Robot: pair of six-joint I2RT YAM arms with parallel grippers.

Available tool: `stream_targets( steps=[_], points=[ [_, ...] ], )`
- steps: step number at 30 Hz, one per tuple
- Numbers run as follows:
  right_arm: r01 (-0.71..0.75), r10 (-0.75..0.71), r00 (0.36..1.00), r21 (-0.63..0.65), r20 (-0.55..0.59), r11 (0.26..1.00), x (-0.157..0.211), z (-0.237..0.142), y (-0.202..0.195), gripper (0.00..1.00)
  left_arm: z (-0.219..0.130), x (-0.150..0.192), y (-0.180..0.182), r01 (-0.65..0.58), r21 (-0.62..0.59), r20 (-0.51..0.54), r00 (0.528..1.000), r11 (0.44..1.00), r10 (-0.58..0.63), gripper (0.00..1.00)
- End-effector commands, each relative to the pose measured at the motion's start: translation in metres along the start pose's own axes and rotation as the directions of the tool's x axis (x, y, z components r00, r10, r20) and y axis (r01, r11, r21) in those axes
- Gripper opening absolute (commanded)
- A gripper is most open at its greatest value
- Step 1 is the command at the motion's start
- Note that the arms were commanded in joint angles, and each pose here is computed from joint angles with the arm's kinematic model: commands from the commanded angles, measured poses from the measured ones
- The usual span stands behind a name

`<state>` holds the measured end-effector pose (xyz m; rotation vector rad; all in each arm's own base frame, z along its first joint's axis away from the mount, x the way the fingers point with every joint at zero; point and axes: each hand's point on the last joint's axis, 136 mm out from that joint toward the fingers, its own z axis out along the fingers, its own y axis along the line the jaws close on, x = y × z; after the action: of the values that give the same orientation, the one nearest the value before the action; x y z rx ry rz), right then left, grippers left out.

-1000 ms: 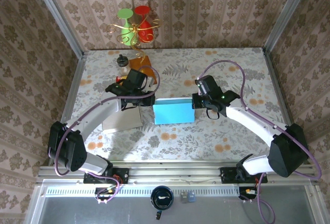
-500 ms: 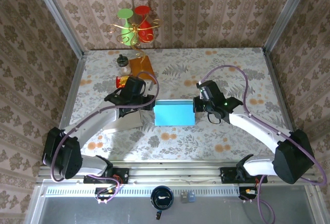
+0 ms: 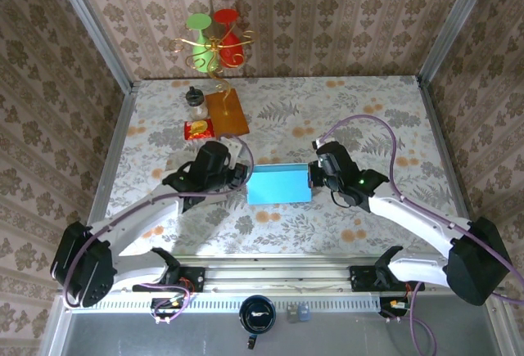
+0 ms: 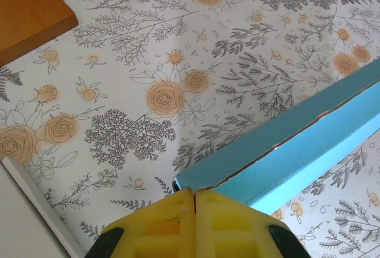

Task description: Fold the paper box

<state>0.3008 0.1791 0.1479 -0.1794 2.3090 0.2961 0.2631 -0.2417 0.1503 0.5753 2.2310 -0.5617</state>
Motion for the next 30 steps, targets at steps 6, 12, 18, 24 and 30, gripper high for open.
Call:
stream_targets(
  steps=[6,12,18,24,30],
  points=[
    [0.049,-0.047,0.998,-0.044,0.032,0.998,0.012,-0.006,0.013,0.04,-0.004,-0.004,-0.024,-0.142,-0.006,0.164,0.976,0.99,0.141,0.0],
    [0.007,-0.008,1.0,-0.051,-0.007,0.999,0.022,-0.016,0.01,0.18,-0.004,0.004,-0.032,-0.204,-0.078,0.169,0.962,0.976,0.215,0.0],
    [-0.174,0.171,0.985,-0.107,-0.037,0.979,0.016,-0.043,0.017,0.51,-0.007,0.007,-0.035,-0.243,-0.143,0.175,0.948,0.959,0.266,0.0],
    [-0.526,0.506,0.846,-0.119,-0.167,0.842,0.017,-0.06,0.016,0.63,-0.005,0.008,-0.043,-0.27,-0.169,0.178,0.938,0.948,0.298,0.0],
    [-0.823,0.785,0.566,-0.125,-0.252,0.554,0.01,-0.065,0.007,0.67,0.0,0.01,-0.05,-0.284,-0.179,0.173,0.933,0.942,0.315,0.0]
  ],
)
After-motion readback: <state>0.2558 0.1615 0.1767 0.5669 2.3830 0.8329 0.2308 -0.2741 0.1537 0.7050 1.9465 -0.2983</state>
